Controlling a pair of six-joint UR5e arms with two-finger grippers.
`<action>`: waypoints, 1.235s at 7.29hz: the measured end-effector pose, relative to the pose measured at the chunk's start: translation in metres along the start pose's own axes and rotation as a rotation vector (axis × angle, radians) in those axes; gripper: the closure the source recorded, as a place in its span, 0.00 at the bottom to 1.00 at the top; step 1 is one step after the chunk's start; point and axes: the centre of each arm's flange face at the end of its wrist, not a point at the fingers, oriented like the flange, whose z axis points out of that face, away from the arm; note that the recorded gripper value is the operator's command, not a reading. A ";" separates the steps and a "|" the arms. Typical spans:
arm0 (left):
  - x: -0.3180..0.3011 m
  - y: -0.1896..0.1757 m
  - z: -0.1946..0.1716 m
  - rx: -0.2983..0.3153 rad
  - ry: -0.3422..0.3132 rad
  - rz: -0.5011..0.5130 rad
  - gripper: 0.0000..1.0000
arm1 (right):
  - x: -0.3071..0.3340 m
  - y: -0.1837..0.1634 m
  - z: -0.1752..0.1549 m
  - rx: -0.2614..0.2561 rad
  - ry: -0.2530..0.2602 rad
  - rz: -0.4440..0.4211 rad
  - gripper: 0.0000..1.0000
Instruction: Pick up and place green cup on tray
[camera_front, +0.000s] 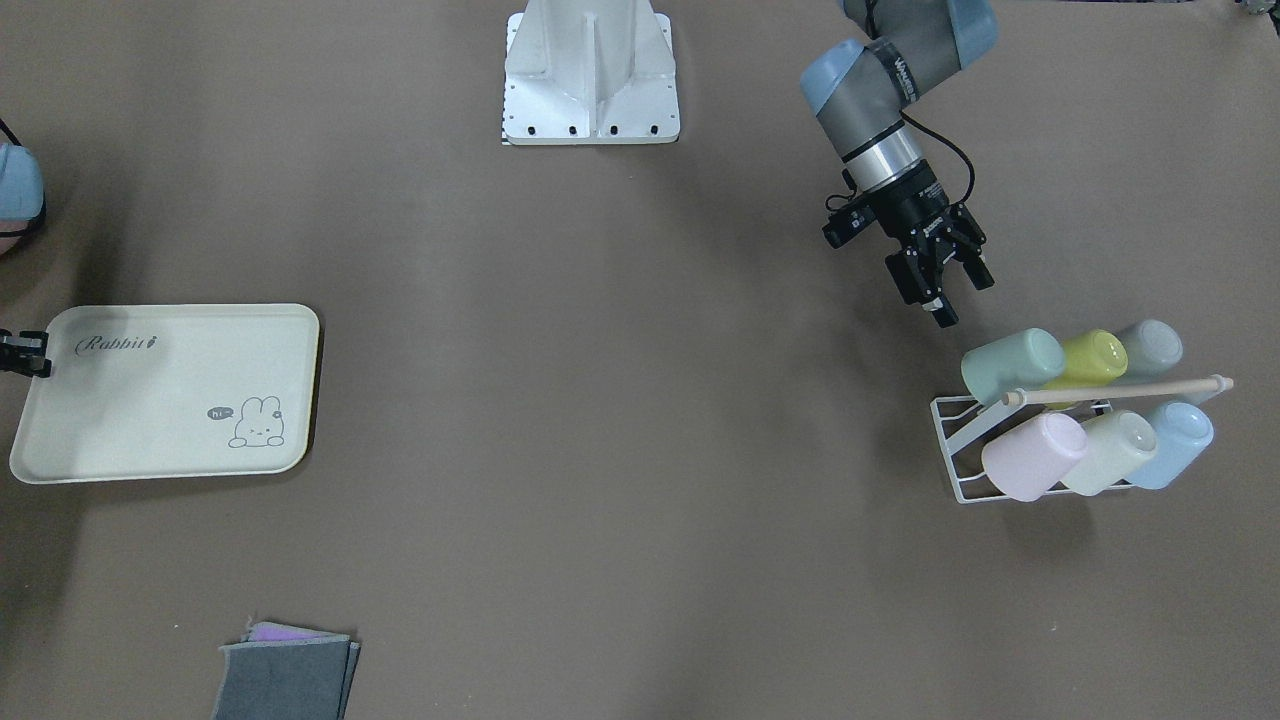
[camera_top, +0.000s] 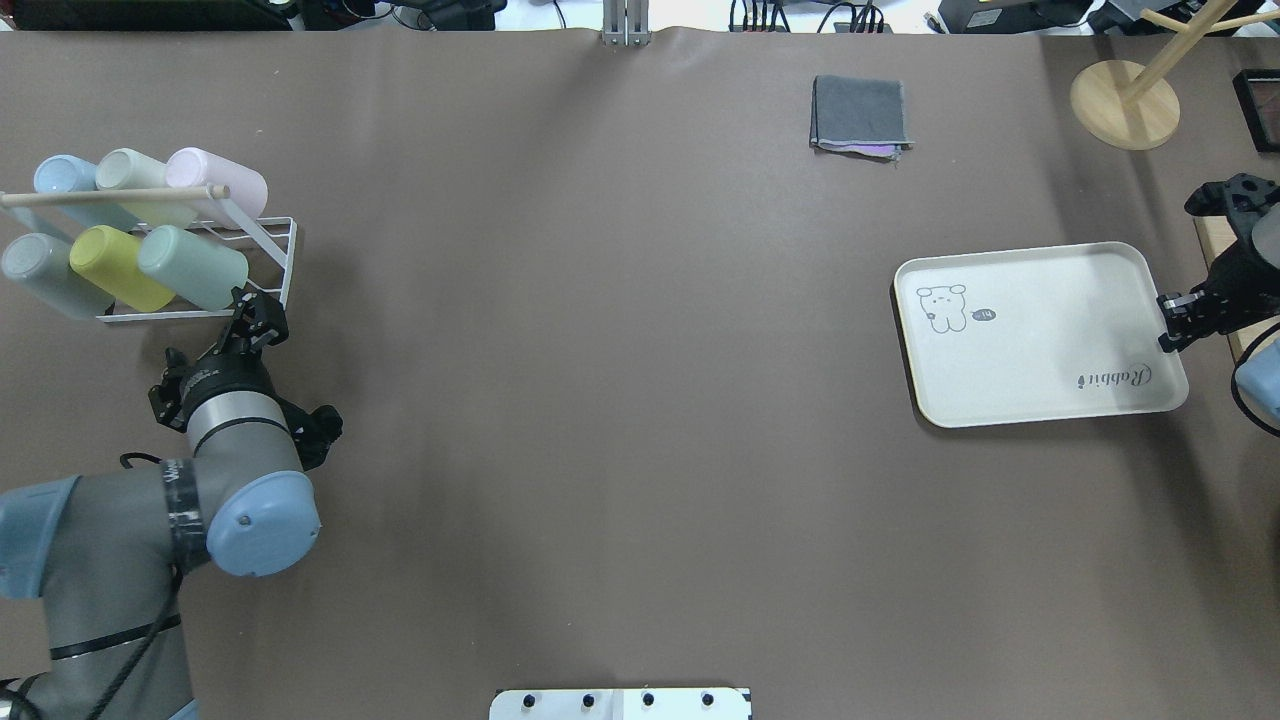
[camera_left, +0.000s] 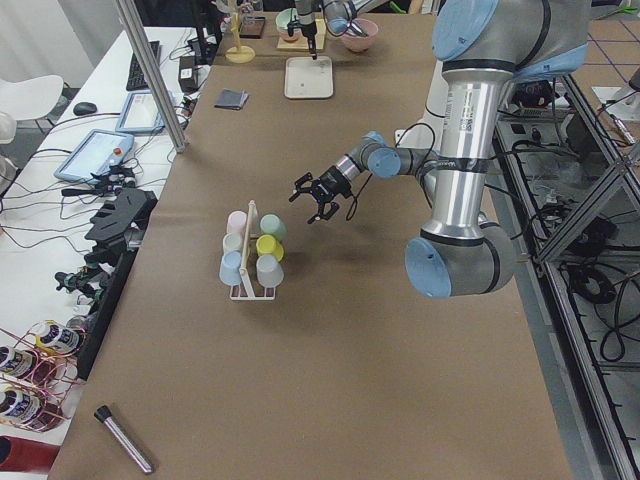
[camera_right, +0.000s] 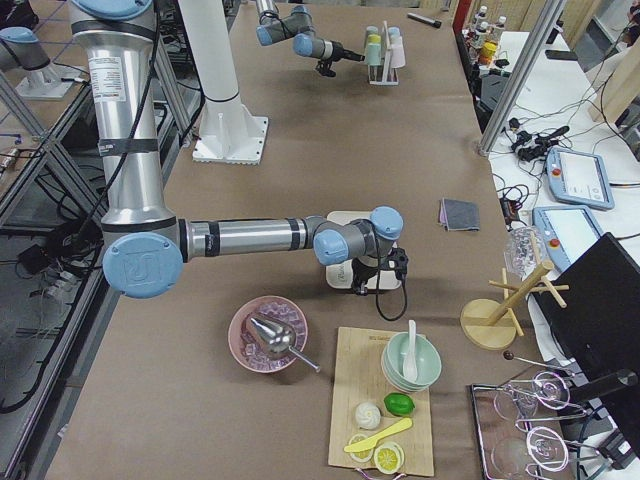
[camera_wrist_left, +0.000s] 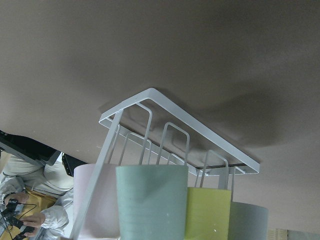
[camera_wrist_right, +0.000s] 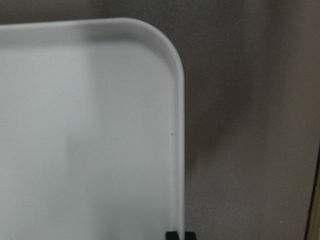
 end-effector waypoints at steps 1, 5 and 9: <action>0.004 -0.009 0.011 -0.036 -0.005 0.023 0.01 | -0.001 0.002 -0.011 0.006 -0.035 0.002 1.00; 0.016 -0.021 0.037 -0.158 -0.048 0.099 0.01 | -0.002 0.009 -0.054 0.006 -0.213 0.018 1.00; 0.012 -0.022 0.042 -0.270 -0.075 0.195 0.01 | -0.017 0.011 -0.085 0.012 -0.319 0.003 1.00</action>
